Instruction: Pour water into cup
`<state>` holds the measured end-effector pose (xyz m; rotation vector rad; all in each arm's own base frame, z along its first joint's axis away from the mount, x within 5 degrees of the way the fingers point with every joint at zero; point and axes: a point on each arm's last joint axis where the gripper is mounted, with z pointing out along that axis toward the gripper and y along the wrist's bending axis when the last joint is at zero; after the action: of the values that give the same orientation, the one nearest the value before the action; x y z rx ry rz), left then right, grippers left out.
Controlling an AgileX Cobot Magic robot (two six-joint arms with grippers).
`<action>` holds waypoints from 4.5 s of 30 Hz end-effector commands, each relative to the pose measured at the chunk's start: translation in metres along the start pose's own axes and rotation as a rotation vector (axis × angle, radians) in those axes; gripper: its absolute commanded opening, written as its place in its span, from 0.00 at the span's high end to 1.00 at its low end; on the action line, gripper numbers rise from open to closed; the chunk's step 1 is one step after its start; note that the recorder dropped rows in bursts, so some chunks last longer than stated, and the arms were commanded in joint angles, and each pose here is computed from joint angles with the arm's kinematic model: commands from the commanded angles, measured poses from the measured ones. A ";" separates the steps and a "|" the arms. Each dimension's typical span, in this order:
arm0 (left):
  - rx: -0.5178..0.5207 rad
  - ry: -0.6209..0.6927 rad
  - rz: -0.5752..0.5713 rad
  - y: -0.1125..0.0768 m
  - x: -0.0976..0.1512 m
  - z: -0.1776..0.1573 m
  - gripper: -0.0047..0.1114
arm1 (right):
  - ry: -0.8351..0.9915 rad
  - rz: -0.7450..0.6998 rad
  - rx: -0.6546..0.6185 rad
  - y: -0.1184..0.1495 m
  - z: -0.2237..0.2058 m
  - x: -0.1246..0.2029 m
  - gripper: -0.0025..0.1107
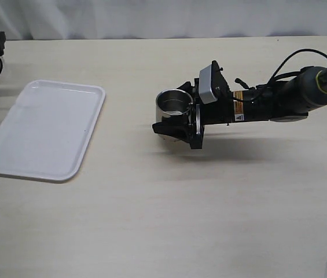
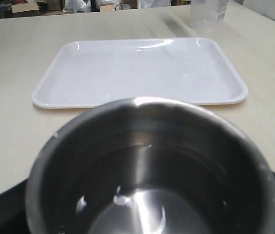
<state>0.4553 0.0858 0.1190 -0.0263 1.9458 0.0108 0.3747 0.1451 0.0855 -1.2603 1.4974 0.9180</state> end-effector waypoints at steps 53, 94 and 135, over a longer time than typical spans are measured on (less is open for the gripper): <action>-0.041 -0.284 -0.137 -0.038 -0.045 -0.286 0.05 | -0.124 -0.009 -0.091 0.024 0.061 -0.045 0.94; -0.031 -0.274 -0.124 -0.040 -0.041 -0.286 0.05 | -0.058 0.009 -0.075 0.018 0.231 -0.052 0.93; -0.010 -0.266 -0.176 -0.042 -0.031 -0.287 0.05 | -0.009 -0.040 -0.057 0.026 0.161 -0.222 0.94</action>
<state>0.2027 0.0400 0.2531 -0.1921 1.6865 -0.0658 0.3876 0.3684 0.2311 -1.3704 1.4073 0.9247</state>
